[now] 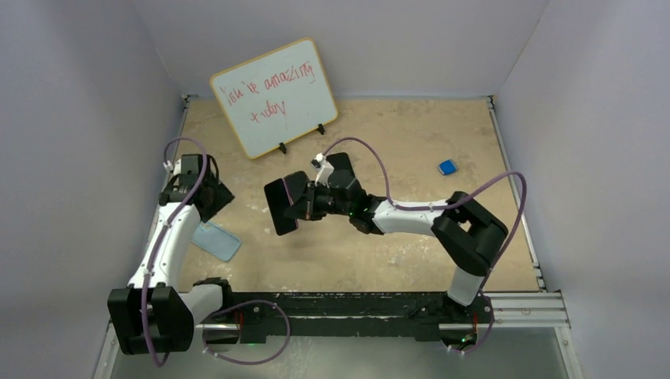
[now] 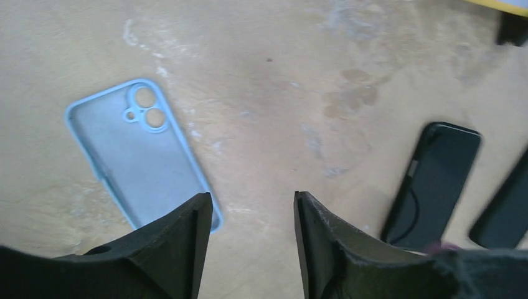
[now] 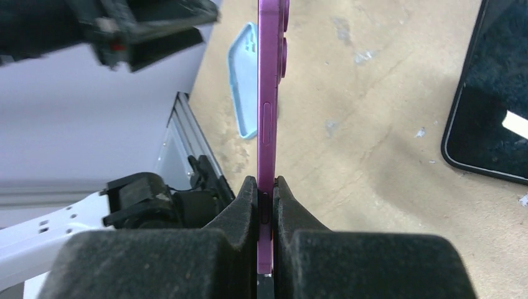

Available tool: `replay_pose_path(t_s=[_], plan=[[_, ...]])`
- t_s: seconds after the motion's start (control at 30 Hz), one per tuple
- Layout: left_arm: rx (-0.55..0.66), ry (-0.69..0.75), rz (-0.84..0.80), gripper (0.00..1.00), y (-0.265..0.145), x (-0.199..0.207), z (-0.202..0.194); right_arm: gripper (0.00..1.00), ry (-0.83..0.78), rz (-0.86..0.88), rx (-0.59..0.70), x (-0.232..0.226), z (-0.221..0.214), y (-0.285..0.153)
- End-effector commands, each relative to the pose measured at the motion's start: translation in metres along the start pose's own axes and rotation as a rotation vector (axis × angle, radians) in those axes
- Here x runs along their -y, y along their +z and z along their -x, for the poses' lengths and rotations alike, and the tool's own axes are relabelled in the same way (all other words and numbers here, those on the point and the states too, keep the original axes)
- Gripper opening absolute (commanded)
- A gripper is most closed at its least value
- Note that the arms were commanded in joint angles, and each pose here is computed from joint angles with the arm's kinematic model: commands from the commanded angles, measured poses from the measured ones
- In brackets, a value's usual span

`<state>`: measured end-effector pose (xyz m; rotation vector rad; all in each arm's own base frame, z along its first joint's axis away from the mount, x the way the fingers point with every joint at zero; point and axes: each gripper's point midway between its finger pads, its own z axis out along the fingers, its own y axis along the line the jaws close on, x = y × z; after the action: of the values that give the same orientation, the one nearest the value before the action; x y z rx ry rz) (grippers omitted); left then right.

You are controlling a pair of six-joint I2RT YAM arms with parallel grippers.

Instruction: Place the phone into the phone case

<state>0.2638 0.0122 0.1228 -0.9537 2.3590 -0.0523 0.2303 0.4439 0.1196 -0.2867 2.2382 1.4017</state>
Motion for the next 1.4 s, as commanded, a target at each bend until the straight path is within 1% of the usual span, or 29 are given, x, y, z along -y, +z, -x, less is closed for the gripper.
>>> replay_pose_path(t_s=[0.0, 0.23, 0.47, 0.7, 0.77, 0.83, 0.87, 1.03, 1.2, 1.27, 1.37], plan=[[0.039, -0.048, 0.134, 0.50, 0.022, -0.034, -0.003, 0.00, -0.077, 0.079, 0.083, -0.034, 0.023, -0.021], [-0.049, -0.055, 0.172, 0.43, 0.049, -0.045, -0.030, 0.00, -0.104, 0.066, 0.104, -0.039, 0.026, -0.039], [-0.083, -0.054, 0.205, 0.39, 0.061, -0.053, -0.043, 0.00, -0.120, 0.050, 0.131, -0.040, 0.031, -0.047], [-0.089, -0.054, 0.237, 0.36, 0.067, -0.062, -0.051, 0.00, -0.122, 0.049, 0.135, -0.040, 0.031, -0.047], [-0.100, -0.049, 0.241, 0.30, 0.069, -0.063, -0.052, 0.00, -0.122, 0.047, 0.135, -0.040, 0.031, -0.048], [-0.108, -0.034, 0.239, 0.21, 0.070, -0.063, -0.054, 0.00, -0.124, 0.048, 0.135, -0.040, 0.030, -0.050], [-0.113, -0.026, 0.235, 0.19, 0.071, -0.062, -0.054, 0.00, -0.124, 0.047, 0.136, -0.041, 0.031, -0.051], [-0.135, -0.006, 0.200, 0.17, 0.073, -0.056, -0.057, 0.00, -0.132, 0.033, 0.159, -0.040, 0.033, -0.059], [-0.160, -0.004, 0.176, 0.19, 0.078, -0.053, -0.064, 0.00, -0.135, 0.026, 0.181, -0.042, 0.036, -0.066], [-0.175, 0.000, 0.164, 0.16, 0.079, -0.051, -0.066, 0.00, -0.136, 0.023, 0.187, -0.043, 0.037, -0.069], [-0.187, 0.011, 0.132, 0.06, 0.077, -0.046, -0.068, 0.00, -0.139, 0.017, 0.198, -0.045, 0.040, -0.074]])
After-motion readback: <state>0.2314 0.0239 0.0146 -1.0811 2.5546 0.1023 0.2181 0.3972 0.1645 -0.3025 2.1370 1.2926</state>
